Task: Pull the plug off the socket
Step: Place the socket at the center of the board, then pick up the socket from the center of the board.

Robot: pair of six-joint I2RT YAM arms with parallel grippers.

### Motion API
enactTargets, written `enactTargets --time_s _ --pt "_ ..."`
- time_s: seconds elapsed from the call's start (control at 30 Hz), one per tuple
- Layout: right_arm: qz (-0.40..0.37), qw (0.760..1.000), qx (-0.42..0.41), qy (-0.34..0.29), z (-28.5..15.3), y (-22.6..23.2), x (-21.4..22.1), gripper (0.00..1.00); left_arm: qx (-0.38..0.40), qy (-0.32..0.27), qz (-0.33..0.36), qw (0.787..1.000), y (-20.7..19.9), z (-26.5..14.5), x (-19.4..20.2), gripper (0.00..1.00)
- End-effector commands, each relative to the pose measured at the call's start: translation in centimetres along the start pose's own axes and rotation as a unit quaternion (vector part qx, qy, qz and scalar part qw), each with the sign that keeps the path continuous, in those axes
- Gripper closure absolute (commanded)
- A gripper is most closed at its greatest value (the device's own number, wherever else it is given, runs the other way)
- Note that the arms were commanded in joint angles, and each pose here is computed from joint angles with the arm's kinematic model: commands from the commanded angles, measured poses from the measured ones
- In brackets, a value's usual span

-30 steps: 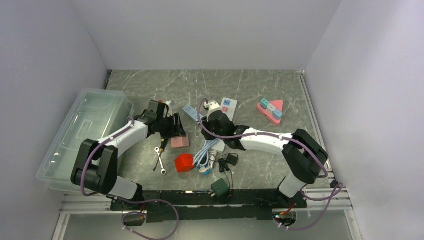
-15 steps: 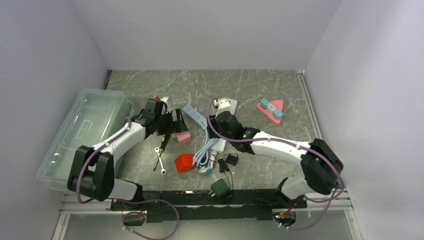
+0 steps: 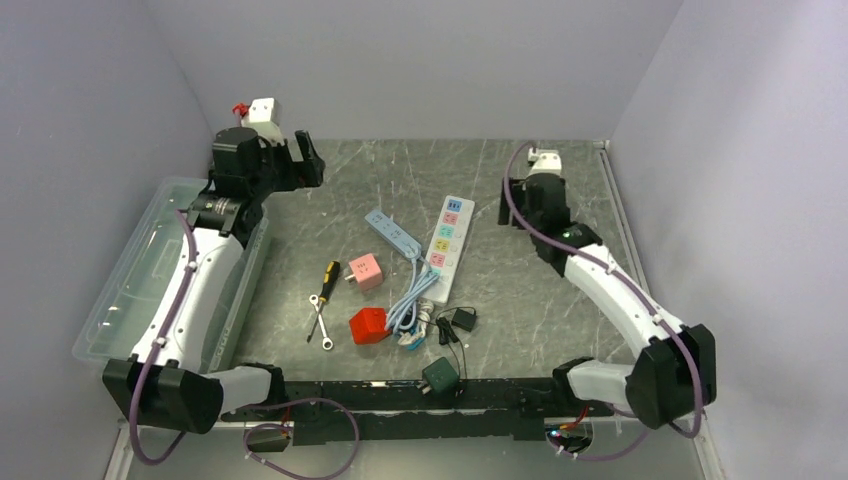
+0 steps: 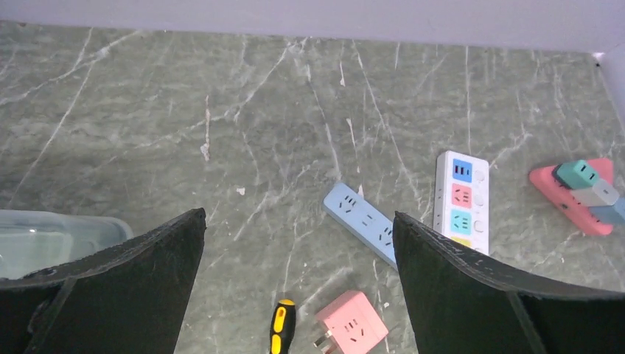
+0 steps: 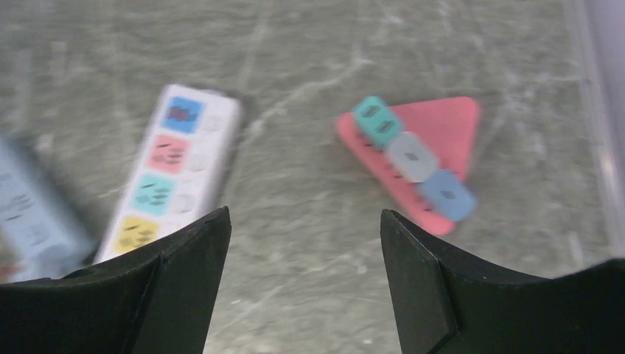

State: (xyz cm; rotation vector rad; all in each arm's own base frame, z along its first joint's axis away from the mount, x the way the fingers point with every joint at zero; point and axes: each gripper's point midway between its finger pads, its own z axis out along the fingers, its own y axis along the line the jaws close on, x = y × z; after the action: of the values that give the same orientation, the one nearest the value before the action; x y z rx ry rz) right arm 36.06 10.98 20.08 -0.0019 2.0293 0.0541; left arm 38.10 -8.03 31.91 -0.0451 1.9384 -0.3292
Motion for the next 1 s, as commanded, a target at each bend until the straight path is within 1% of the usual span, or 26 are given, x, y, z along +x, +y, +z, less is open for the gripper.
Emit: enactTargets --time_s 0.0,0.1,0.13,0.2,0.27,0.3,0.43,0.67,0.83,0.97 --pt "-0.046 0.997 0.017 0.053 2.1 -4.4 0.0 0.22 -0.037 0.040 0.048 0.997 2.2 0.8 3.4 0.00" --pt "-0.104 0.986 0.039 0.126 4.2 -7.4 1.6 0.27 -0.035 0.019 0.068 0.997 3.2 1.7 5.8 0.00" --pt "-0.117 0.982 0.048 0.137 4.7 -8.3 1.7 0.27 -0.045 0.024 0.065 0.997 3.7 1.7 6.4 0.00" --pt "-0.143 0.978 0.042 0.144 5.6 -8.9 1.9 0.25 -0.053 0.035 0.067 0.996 4.0 1.4 6.7 0.00" --pt "-0.163 0.974 0.032 0.154 6.6 -9.2 2.2 0.23 -0.050 0.031 0.069 0.996 3.9 1.5 6.7 0.00" --pt "-0.173 0.970 0.029 0.169 7.1 -9.5 2.7 0.23 -0.053 0.031 0.069 0.996 4.0 1.4 6.7 0.00" --pt "-0.211 0.955 0.022 0.210 9.5 -10.2 4.3 0.23 -0.053 0.043 0.068 0.995 4.1 1.5 7.2 0.00" --pt "-0.233 0.934 0.036 0.268 12.2 -12.1 6.9 0.26 -0.045 0.044 0.072 0.995 3.8 1.3 7.3 0.00" --pt "-0.220 0.930 0.029 0.292 12.6 -12.0 8.4 0.39 -0.046 0.048 0.069 0.995 3.8 1.4 7.3 0.00" --pt "-0.201 0.932 0.032 0.300 12.3 -11.8 9.2 0.54 -0.047 0.050 0.066 0.995 3.8 1.4 7.3 0.00"
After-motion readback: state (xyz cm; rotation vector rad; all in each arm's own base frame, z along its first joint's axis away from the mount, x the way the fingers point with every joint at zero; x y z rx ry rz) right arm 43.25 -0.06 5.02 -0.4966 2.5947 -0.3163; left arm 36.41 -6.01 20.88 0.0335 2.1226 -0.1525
